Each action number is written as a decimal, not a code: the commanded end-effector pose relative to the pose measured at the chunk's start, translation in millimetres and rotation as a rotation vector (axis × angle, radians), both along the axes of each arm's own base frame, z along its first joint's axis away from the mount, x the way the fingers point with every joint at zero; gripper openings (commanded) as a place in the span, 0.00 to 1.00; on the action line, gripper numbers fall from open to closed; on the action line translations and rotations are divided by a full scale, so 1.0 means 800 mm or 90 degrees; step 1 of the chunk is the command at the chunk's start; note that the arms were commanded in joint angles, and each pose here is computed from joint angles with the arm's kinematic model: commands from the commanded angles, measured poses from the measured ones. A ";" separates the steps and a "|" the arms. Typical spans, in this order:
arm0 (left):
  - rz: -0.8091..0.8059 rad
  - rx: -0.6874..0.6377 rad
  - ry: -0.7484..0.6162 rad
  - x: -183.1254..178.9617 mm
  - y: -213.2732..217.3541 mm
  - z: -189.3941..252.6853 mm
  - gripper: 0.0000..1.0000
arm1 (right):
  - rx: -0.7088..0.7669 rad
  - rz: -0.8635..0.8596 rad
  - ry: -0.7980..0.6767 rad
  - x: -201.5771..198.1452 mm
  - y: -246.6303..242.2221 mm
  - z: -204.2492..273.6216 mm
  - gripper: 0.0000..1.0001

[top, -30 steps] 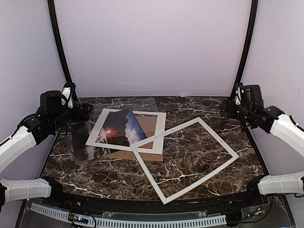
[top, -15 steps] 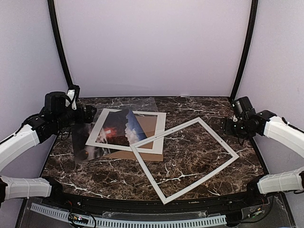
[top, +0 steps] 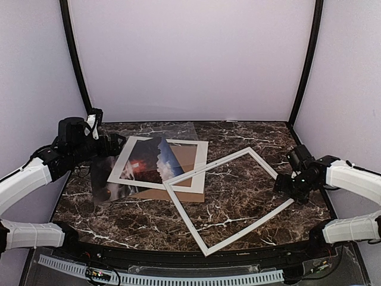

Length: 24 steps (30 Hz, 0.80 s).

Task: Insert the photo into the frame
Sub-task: Adjust the frame body at the center of the board.

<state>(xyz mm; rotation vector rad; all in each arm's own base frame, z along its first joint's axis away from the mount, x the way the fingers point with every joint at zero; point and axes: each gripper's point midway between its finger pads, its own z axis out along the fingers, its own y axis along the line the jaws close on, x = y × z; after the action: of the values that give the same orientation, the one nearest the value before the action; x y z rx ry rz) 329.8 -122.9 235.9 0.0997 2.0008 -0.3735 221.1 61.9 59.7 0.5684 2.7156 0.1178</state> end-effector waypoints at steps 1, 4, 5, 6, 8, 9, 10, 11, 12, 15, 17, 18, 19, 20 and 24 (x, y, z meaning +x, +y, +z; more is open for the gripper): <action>-0.023 -0.028 -0.009 0.001 -0.013 0.004 0.99 | 0.019 -0.042 0.019 -0.012 -0.005 -0.016 0.94; -0.035 -0.039 -0.010 0.000 -0.019 0.006 0.99 | 0.026 -0.064 0.017 -0.017 -0.009 -0.020 0.92; -0.036 -0.041 -0.010 0.000 -0.019 0.006 0.99 | 0.030 -0.069 0.014 -0.017 -0.009 -0.020 0.91; -0.039 -0.043 -0.010 0.000 -0.021 0.006 0.99 | 0.035 -0.074 0.013 -0.018 -0.009 -0.021 0.91; -0.040 -0.044 -0.007 0.000 -0.022 0.004 0.99 | 0.048 -0.080 0.016 -0.021 -0.007 -0.029 0.87; -0.041 -0.045 -0.006 0.000 -0.023 0.003 0.99 | 0.055 -0.083 0.018 -0.022 -0.006 -0.033 0.85; -0.040 -0.044 -0.004 0.001 -0.023 0.002 0.99 | 0.062 -0.084 0.024 -0.025 -0.005 -0.039 0.84; -0.042 -0.045 -0.003 0.000 -0.023 0.001 0.99 | 0.066 -0.085 0.022 -0.024 -0.004 -0.042 0.82; -0.042 -0.045 -0.001 0.001 -0.024 0.000 0.99 | 0.069 -0.085 0.018 -0.022 -0.003 -0.043 0.80; -0.046 -0.047 0.000 0.001 -0.025 0.001 0.99 | 0.062 -0.090 0.010 -0.016 -0.006 -0.044 0.75; -0.047 -0.048 -0.001 0.000 -0.026 0.001 0.99 | 0.057 -0.092 0.008 -0.011 -0.010 -0.044 0.70; -0.047 -0.048 -0.001 0.000 -0.026 0.001 0.99 | 0.054 -0.091 0.005 -0.007 -0.011 -0.043 0.68; -0.047 -0.048 -0.001 0.000 -0.026 0.002 0.99 | 0.049 -0.093 0.002 -0.003 -0.014 -0.043 0.66; -0.047 -0.049 -0.001 0.000 -0.027 0.002 0.99 | 0.042 -0.094 -0.001 0.000 -0.017 -0.043 0.64; -0.049 -0.050 0.002 0.000 -0.027 0.001 0.99 | 0.028 -0.094 -0.010 0.018 -0.026 -0.041 0.56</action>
<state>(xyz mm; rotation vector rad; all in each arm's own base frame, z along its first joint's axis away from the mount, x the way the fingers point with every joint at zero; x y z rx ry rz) 330.9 -140.6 235.3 0.1217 1.9995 -0.4766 213.9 46.1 21.4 0.7984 2.6977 0.1535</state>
